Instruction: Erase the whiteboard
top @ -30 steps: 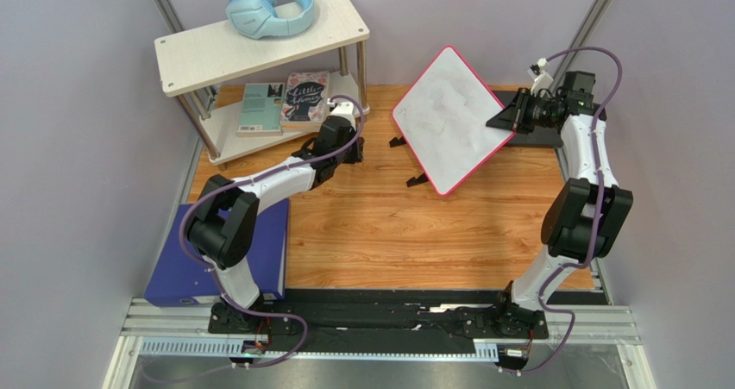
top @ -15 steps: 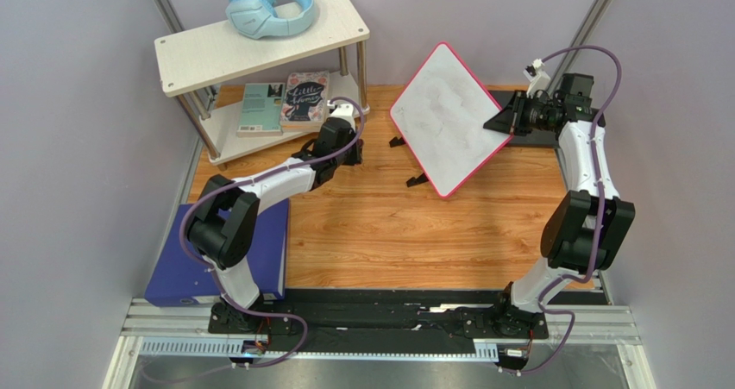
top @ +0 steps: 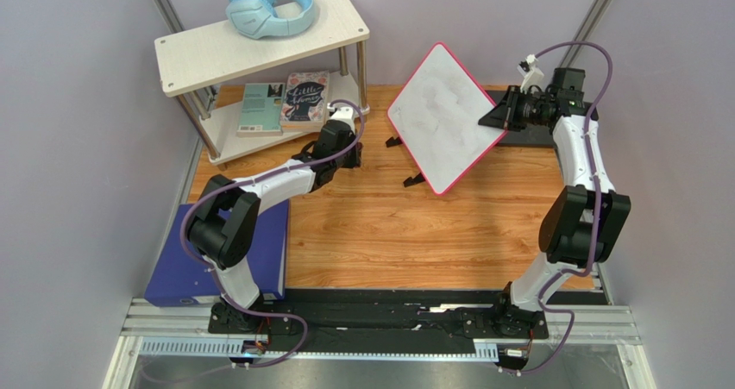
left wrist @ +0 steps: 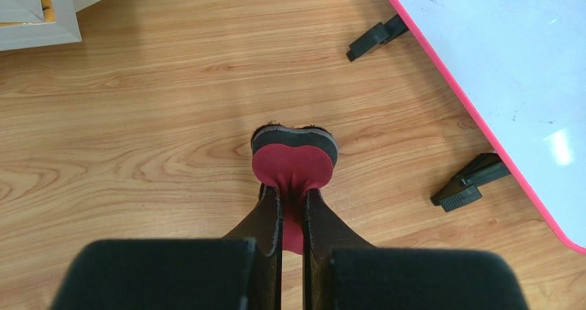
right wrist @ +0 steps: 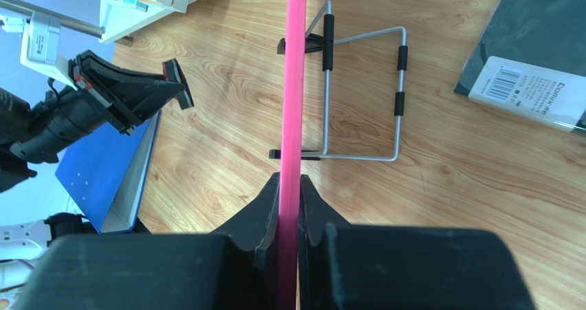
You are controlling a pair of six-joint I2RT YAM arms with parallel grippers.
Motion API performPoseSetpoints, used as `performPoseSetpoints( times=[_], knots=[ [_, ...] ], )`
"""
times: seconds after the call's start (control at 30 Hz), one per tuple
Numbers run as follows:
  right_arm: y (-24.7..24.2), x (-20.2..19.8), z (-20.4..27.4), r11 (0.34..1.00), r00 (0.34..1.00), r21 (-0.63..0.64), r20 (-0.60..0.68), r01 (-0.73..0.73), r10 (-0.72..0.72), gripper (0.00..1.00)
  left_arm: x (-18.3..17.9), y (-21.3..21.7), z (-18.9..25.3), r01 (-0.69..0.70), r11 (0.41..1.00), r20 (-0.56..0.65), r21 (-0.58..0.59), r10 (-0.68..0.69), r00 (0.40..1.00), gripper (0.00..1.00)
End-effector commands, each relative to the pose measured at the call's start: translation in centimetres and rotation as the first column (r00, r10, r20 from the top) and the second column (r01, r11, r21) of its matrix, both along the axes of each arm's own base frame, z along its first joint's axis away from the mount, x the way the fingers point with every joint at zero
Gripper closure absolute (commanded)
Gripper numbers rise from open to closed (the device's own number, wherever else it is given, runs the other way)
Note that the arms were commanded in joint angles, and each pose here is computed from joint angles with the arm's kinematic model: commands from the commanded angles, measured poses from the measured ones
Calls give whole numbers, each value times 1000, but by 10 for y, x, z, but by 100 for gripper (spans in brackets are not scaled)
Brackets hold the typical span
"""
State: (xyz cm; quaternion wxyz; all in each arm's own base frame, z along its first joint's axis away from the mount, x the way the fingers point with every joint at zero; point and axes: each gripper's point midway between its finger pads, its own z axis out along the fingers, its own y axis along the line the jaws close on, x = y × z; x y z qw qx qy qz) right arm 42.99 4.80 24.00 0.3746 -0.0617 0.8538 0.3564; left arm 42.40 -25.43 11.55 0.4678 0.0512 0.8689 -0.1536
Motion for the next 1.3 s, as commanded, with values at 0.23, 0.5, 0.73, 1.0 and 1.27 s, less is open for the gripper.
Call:
performPoseSetpoints(
  times=[0.23,0.5,0.73,1.0,1.27],
  knots=[
    [31,-3,-4,997,993,61,-102,-51,57,100,1,-1,3,13,1000,38,8,-13,999,100],
    [32,13,30,995,998,91,-44,-42,46,100,-1,1,0,14,1000,35,17,-15,999,100],
    [30,25,29,996,997,89,-78,-5,12,100,-2,4,-3,13,999,34,30,-14,999,100],
    [29,24,27,997,990,77,-137,-20,31,100,-4,6,-4,16,999,36,46,-18,999,100],
    [30,10,18,999,981,20,-189,-45,48,100,-5,4,-5,19,999,30,37,-20,999,100]
  ],
)
